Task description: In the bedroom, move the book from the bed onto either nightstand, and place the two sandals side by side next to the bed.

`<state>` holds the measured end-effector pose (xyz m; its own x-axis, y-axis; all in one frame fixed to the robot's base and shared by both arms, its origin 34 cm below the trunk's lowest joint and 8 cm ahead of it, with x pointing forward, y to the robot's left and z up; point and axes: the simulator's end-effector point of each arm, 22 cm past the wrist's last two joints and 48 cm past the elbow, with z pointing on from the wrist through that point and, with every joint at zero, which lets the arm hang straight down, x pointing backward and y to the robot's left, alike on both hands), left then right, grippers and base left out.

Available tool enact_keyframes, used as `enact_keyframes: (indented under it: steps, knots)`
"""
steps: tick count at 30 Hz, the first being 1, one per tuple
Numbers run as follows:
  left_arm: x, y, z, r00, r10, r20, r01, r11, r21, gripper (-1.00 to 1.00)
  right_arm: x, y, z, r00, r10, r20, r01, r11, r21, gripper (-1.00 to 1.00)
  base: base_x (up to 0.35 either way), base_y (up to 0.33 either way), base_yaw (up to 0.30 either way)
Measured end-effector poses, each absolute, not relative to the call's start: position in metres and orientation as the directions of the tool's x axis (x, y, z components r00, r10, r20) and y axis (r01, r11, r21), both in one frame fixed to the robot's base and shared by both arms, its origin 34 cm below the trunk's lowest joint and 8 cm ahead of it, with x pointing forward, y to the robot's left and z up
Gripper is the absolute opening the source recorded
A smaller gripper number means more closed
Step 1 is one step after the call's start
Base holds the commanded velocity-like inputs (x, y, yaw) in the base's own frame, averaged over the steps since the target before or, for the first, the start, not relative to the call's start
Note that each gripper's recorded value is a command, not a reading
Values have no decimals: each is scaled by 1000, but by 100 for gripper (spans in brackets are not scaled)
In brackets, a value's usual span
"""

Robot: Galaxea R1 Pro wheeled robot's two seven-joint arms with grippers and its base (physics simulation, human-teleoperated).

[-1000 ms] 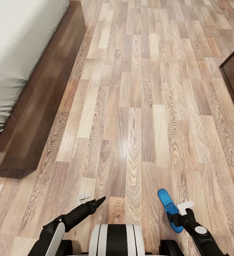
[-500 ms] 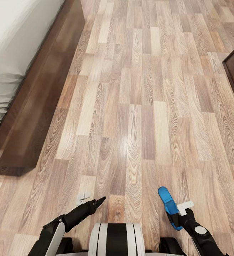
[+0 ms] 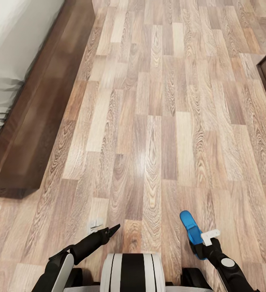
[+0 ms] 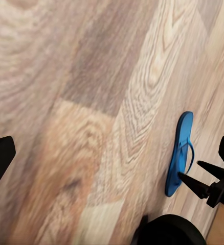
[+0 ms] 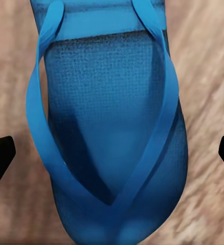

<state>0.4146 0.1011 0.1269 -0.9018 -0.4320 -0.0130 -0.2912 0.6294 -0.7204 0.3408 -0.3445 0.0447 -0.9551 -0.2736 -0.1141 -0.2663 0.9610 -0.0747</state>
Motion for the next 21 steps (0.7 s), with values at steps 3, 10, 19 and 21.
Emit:
enact_keyframes:
  steps: [3,10,19,21]
  knots:
    - [413,101,126,-902,-432,-9,-294,629,-720,100,339,-345,43,-955,-274,-110,-267,961,-74,100,0,0,0]
    - [413,101,126,-901,-433,-9,-295,628,-720,100,339,-344,43,-956,-274,-110,-267,961,-74,100,0,0,0]
    - [413,101,126,-901,-434,-9,-295,628,-720,100,339,-344,44,-956,-273,-111,-266,961,-73,100,74,11,0]
    - [413,101,126,-901,-434,-9,-295,628,-720,100,339,-344,43,-956,-273,-110,-266,961,-73,100,61,12,0]
